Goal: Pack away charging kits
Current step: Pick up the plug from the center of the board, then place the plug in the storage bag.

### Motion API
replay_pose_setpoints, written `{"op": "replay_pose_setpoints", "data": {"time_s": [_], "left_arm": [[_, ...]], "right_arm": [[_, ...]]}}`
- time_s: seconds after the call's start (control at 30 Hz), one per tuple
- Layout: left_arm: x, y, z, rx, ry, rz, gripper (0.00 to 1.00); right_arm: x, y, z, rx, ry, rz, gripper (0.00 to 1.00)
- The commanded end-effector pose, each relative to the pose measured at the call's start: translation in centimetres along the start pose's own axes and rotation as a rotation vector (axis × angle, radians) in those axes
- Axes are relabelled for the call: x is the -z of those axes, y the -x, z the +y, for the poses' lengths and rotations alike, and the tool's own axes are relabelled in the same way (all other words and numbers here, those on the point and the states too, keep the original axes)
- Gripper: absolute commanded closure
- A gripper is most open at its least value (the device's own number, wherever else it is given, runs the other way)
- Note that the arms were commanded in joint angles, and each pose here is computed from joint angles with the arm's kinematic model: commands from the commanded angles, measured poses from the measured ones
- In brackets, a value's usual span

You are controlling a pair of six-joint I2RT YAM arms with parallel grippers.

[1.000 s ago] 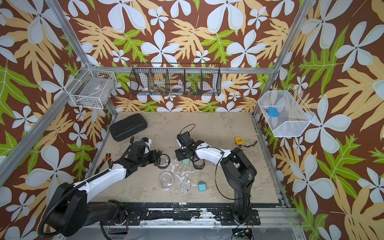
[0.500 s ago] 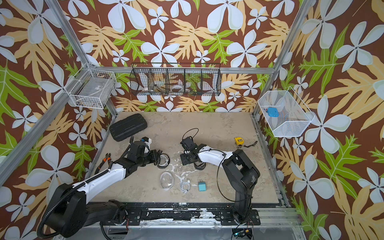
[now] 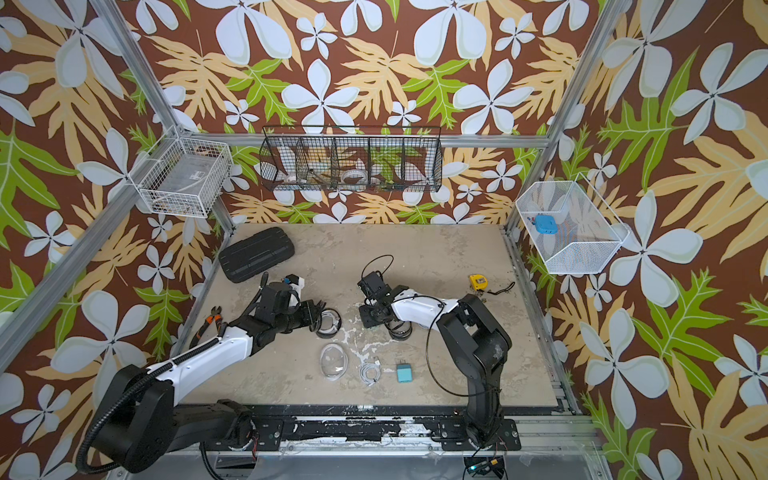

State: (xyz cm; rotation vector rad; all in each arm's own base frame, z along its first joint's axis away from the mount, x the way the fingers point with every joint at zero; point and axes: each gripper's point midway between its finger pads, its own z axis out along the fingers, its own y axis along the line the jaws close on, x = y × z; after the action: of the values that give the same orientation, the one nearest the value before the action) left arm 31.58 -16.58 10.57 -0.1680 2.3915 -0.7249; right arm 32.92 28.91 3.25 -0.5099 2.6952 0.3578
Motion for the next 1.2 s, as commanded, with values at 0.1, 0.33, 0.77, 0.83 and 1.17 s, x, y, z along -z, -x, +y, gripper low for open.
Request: {"op": "replay_pose_setpoints", "data": {"time_s": [0.1,0.33,0.77,0.83,1.17], "left_arm": [[-0.1,0.3,-0.5,0.006,-0.027,-0.008,1.00],[0.0,0.5,-0.7,0.013,-0.033,-0.016,1.00],[-0.5,0.2,-3.6,0.061,-0.192,0.033,1.00],[-0.6,0.2,-3.7,0.066,-0.198,0.037,1.00],[-0.7,-0.2,-4.0,0.189,-0.268,0.015,1.00]], "right_arm": [[0.3,-0.8,0.1,0.028,0.004,0.019,0.47],[0.9,-0.5,0.2,0.043,-0.010,0.004,0.66],[5.5,5.0,7.4,0.062,0.276,-0.116,0.71],[5.1,5.1,8.5,0.063,0.318,-0.109,0.71],[1.7,3.9,10.6,0.063,0.363,-0.048,0.70]]}}
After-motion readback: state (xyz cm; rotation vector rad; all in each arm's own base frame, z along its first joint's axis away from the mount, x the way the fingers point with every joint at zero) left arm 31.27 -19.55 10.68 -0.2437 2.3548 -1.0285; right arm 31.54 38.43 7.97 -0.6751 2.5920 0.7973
